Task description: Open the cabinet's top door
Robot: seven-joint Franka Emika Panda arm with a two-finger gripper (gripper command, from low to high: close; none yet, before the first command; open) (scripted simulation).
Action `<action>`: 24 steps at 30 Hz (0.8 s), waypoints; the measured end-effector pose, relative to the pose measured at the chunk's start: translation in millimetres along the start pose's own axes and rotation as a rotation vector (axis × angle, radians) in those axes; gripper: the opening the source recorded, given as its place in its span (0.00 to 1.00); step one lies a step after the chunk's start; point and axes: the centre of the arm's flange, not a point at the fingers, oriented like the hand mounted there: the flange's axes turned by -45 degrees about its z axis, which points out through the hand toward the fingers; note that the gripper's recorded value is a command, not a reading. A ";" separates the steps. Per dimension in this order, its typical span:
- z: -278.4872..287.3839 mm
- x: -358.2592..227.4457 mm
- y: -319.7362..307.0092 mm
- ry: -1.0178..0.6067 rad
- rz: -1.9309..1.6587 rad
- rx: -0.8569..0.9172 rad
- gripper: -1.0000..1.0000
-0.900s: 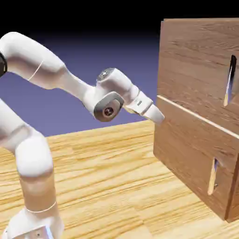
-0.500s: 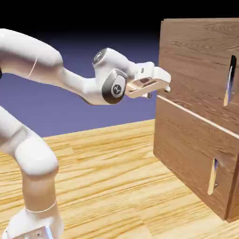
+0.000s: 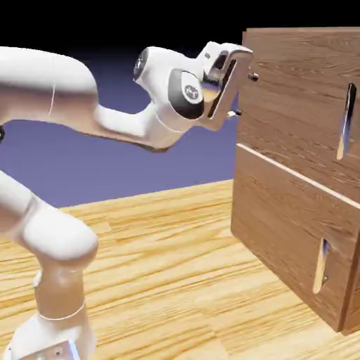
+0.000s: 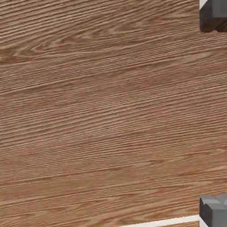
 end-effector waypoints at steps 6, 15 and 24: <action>-2.6 -23.9 14.2 -0.008 -0.294 -0.085 0.50; 9.1 -71.3 17.6 -0.070 -0.728 -0.173 0.50; 40.8 -126.9 -0.9 -0.162 -1.163 -0.199 0.50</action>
